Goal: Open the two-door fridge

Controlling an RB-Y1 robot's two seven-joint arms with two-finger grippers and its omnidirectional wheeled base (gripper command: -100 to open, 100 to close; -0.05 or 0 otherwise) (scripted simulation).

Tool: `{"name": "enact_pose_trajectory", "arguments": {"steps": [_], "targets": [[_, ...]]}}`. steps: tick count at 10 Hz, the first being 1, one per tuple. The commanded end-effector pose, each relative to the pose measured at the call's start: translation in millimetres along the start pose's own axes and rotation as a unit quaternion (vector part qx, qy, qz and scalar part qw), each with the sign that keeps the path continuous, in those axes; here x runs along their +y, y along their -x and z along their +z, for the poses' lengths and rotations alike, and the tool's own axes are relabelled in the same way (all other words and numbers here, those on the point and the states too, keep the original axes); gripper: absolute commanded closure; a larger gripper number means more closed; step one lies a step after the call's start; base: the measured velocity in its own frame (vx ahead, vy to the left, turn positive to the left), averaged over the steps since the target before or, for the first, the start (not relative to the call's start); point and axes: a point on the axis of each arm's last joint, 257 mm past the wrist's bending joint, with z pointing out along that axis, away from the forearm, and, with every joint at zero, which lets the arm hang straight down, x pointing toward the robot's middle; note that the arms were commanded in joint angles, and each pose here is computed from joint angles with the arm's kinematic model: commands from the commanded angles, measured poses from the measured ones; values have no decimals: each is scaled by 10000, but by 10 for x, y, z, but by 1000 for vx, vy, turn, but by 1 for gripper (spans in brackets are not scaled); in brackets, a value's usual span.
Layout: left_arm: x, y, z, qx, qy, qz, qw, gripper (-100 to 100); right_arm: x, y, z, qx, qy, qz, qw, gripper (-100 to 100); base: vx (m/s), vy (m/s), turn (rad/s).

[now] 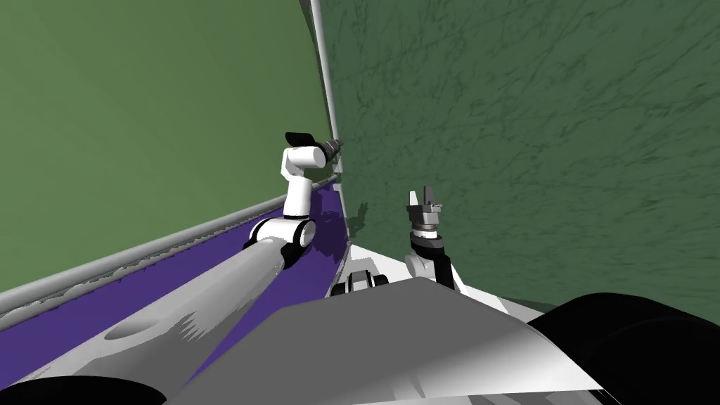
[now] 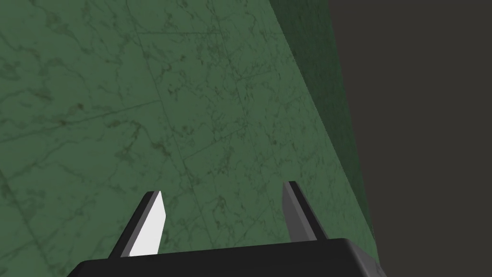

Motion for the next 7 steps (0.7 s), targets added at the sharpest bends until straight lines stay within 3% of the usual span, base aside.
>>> {"name": "enact_pose_trajectory", "arguments": {"steps": [1,2,3,6,7], "targets": [[-27,47,-5,-8,-1,-3,10000,-100,0,0,0,0,0,0,10000,0,20,-25,43],[-30,50,-6,-3,2,-5,10000,100,0,0,0,0,0,1,10000,0,5,-5,-6],[-269,-118,-8,156,-210,-51,9996,100,0,0,0,0,0,1,10000,0,-161,-16,-124],[-633,-364,-37,395,-532,-117,9977,100,0,-1,2,0,1,2,10000,0,-243,-3,-138],[-877,-525,-72,554,-749,-157,9955,100,0,-1,1,0,1,2,10000,0,-243,3,-157]]}}
